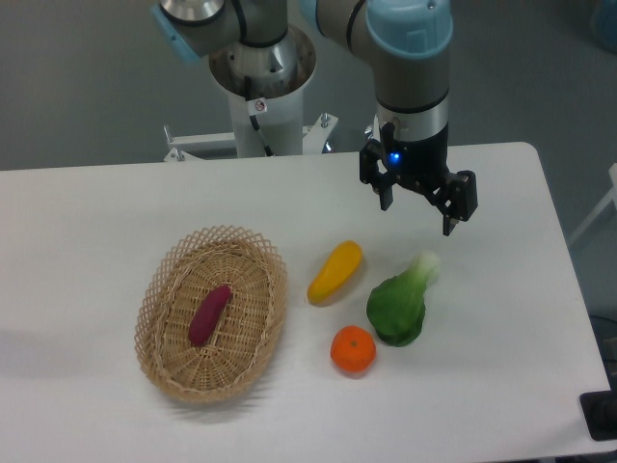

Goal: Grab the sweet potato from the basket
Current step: 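Move the open gripper over the purple sweet potato in the basket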

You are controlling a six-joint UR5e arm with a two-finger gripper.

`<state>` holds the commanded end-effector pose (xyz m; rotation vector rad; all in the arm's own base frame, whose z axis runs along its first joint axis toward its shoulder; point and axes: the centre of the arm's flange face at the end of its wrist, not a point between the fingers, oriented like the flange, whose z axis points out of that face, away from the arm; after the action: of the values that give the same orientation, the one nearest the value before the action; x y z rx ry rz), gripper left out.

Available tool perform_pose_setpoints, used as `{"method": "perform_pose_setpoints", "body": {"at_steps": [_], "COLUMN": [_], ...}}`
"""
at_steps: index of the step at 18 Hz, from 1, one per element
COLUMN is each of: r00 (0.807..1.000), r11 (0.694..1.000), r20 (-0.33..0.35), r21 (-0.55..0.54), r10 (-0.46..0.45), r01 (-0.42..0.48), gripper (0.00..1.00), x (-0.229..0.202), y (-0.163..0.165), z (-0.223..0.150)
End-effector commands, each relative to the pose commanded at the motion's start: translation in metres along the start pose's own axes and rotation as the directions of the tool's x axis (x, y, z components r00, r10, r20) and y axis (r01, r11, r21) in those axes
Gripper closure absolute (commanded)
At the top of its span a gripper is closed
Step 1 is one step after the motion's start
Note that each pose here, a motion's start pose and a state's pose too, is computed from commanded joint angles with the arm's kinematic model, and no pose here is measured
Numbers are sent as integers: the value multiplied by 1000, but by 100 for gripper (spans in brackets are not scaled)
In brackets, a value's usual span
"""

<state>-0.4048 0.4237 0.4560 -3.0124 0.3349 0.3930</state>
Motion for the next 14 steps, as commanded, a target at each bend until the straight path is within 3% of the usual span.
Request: {"method": "perform_pose_setpoints", "body": {"at_steps": [6,9,11,14], "r00": [1000,998,998,982], "r11": [1000,999,999,984], "r20": [-7,-41,-49,-91], "r21": [2,16,38,37], "r10": [11,41,-33,-169], "r01": [-11,-41,35,173], "gripper": [0,0,0,0], "x": [6,30,45,75], "y": [-4,-23,-38,-75], "z": [-3,11,11,24]}}
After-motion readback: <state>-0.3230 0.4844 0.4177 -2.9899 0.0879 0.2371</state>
